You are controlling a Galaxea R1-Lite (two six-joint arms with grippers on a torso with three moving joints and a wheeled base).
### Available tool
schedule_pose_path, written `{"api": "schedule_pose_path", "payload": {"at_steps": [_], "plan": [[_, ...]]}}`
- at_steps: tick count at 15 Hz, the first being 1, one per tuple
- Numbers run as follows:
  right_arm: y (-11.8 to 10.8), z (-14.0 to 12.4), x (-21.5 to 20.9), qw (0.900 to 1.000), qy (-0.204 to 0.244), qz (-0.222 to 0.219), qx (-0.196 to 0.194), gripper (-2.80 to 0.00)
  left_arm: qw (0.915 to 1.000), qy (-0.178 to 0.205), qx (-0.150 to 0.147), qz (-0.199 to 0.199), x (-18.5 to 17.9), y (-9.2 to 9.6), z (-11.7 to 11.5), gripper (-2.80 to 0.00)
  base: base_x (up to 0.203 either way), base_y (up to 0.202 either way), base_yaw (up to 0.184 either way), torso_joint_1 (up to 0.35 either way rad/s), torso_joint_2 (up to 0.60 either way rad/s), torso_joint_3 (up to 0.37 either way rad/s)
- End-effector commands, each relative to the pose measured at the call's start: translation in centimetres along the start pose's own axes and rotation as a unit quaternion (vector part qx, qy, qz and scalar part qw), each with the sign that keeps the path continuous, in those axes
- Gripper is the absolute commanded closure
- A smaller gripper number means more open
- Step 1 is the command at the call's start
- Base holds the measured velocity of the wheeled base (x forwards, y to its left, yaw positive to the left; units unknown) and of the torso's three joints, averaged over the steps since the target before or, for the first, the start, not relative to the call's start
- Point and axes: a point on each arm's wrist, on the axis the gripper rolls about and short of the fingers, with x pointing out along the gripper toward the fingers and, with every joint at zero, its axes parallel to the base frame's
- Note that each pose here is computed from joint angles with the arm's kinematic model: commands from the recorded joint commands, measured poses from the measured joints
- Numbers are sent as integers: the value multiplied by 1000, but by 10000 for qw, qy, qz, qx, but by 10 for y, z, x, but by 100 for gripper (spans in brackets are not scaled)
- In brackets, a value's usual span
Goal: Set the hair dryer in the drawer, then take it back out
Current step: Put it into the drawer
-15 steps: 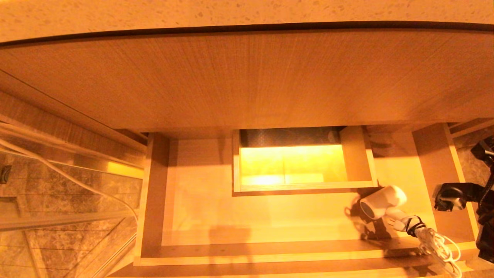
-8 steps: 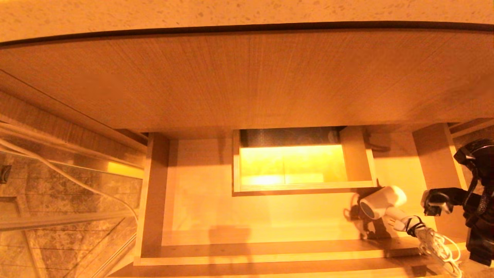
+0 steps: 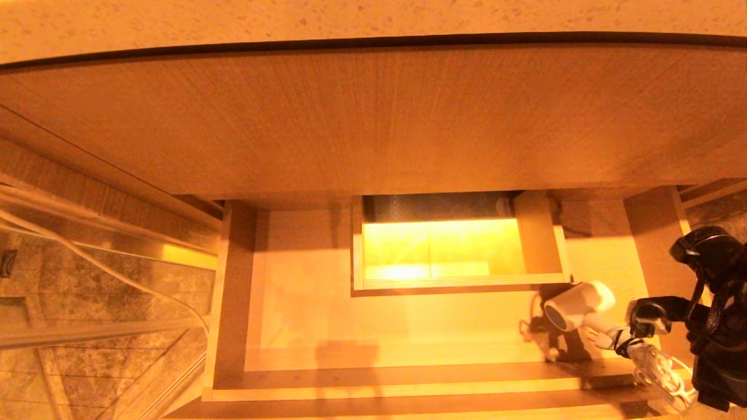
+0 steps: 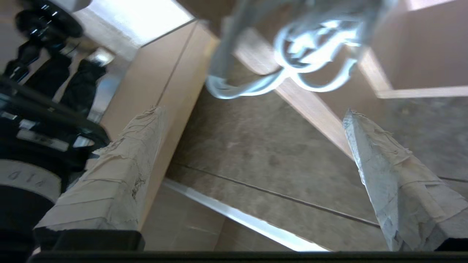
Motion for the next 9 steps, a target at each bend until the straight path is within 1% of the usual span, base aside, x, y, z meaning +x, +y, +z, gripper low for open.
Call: {"api": "schedule_pose_path", "payload": {"at_steps": [1,6,9], "plan": [[3,0,6,9998,97,149,-75,-280,10000,0,0,0,0,0,0,-280,0,0,0,0,0,0],[1,8,20,9991,133,375,-129,-280,10000,0,0,0,0,0,0,-280,0,0,0,0,0,0],[-3,14,30,9990,138,407,-140,-280,10000,0,0,0,0,0,0,-280,0,0,0,0,0,0]]}}
